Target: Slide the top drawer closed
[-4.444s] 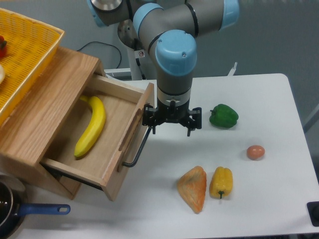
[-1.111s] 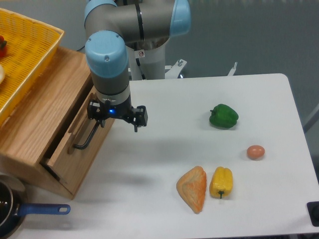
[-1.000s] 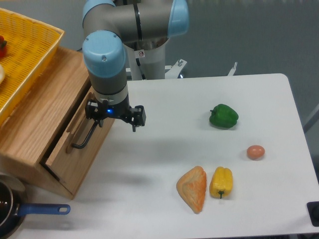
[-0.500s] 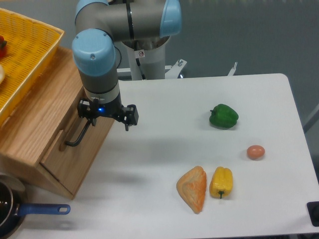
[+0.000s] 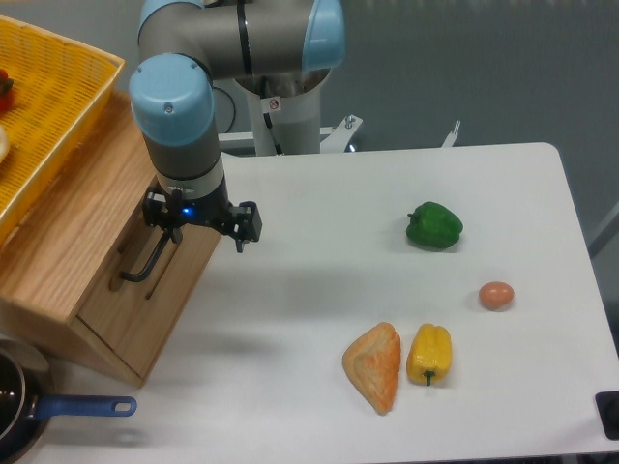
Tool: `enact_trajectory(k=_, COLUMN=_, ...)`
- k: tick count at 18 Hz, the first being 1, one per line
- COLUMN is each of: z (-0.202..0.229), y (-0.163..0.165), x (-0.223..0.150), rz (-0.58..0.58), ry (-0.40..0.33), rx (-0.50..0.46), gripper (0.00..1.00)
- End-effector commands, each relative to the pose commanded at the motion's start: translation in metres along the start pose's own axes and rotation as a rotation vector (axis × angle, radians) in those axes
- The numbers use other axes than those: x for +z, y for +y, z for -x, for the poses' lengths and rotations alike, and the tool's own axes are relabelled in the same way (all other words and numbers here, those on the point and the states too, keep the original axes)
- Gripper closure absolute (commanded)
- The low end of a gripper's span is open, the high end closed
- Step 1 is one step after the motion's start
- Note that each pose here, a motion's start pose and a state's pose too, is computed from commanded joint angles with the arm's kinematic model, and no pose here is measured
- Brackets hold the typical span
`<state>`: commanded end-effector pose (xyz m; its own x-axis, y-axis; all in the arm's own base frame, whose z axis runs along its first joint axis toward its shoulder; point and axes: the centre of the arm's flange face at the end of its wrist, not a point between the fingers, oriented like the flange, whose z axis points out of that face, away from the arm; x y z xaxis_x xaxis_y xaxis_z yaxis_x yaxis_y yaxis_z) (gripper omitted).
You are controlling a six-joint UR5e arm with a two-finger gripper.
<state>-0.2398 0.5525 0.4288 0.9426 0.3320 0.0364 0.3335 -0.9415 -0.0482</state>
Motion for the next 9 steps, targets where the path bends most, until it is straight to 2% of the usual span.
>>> enact_trajectory(k=3, z=0.025, y=0.003, x=-0.002, rz=-0.002, ry=-0.002, rx=0.006, gripper=0.0)
enact_trajectory(k=9, z=0.095, y=0.026, x=-0.01, rz=0.02, ry=0.001, rx=0.173, gripper=0.0)
